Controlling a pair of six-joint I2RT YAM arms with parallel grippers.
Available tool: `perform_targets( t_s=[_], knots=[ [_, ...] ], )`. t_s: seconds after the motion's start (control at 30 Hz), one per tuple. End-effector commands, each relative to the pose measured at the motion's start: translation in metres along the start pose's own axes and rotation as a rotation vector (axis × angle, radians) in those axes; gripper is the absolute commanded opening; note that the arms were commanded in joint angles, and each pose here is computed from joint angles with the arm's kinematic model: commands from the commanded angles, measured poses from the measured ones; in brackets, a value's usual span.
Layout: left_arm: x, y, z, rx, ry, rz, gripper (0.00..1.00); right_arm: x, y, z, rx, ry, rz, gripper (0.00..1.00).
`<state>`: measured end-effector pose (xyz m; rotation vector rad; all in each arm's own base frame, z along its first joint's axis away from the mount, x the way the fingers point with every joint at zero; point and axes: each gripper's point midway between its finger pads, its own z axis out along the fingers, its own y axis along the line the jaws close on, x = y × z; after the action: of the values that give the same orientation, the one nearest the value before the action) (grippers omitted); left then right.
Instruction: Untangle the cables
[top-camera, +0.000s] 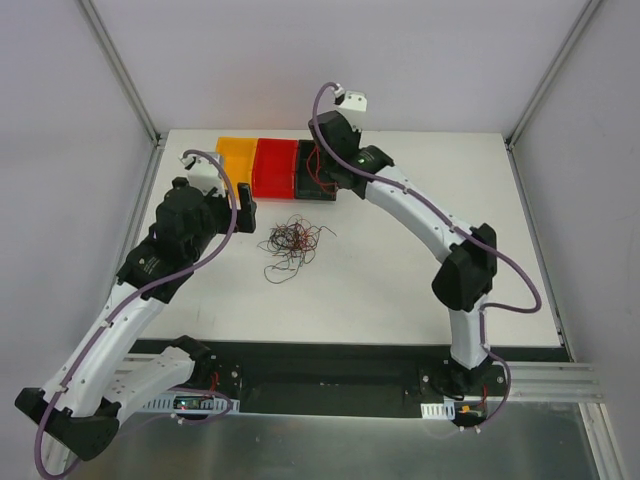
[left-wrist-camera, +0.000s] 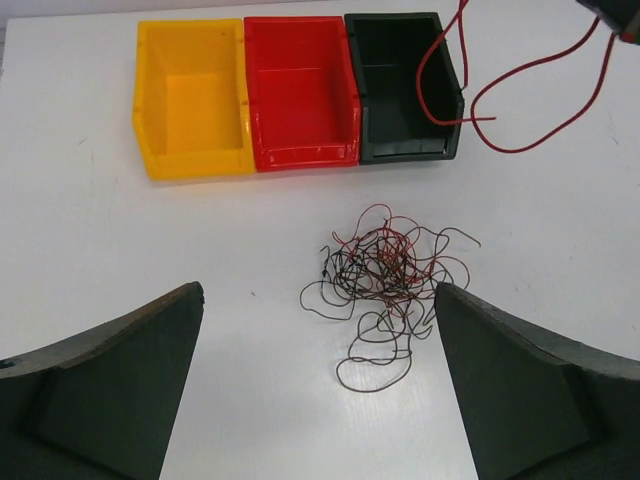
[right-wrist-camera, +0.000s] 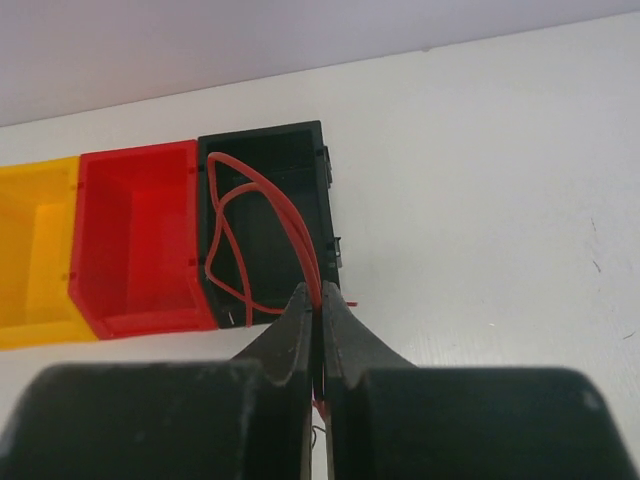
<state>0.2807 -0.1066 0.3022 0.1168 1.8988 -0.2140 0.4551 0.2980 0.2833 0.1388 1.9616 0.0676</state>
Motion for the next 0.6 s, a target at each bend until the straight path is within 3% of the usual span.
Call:
perform_targets(
  t_s=[0.0, 0.37, 0.57],
  knots=[
    [-0.028, 0.012, -0.009, -0.052, -0.154, -0.022, 0.99, -0.005, -0.001, 0.019, 0.117, -0.071, 0.089, 0.01],
    [-0.018, 0.012, -0.007, -0.054, -0.144, -0.026, 0.97, 0.05, 0.048, 0.109, 0.066, -0.111, 0.154, 0.0],
    [-0.014, 0.01, -0.002, -0.052, -0.136, -0.024, 0.96, 0.044, 0.068, 0.148, 0.005, -0.213, 0.285, 0.0]
  ],
)
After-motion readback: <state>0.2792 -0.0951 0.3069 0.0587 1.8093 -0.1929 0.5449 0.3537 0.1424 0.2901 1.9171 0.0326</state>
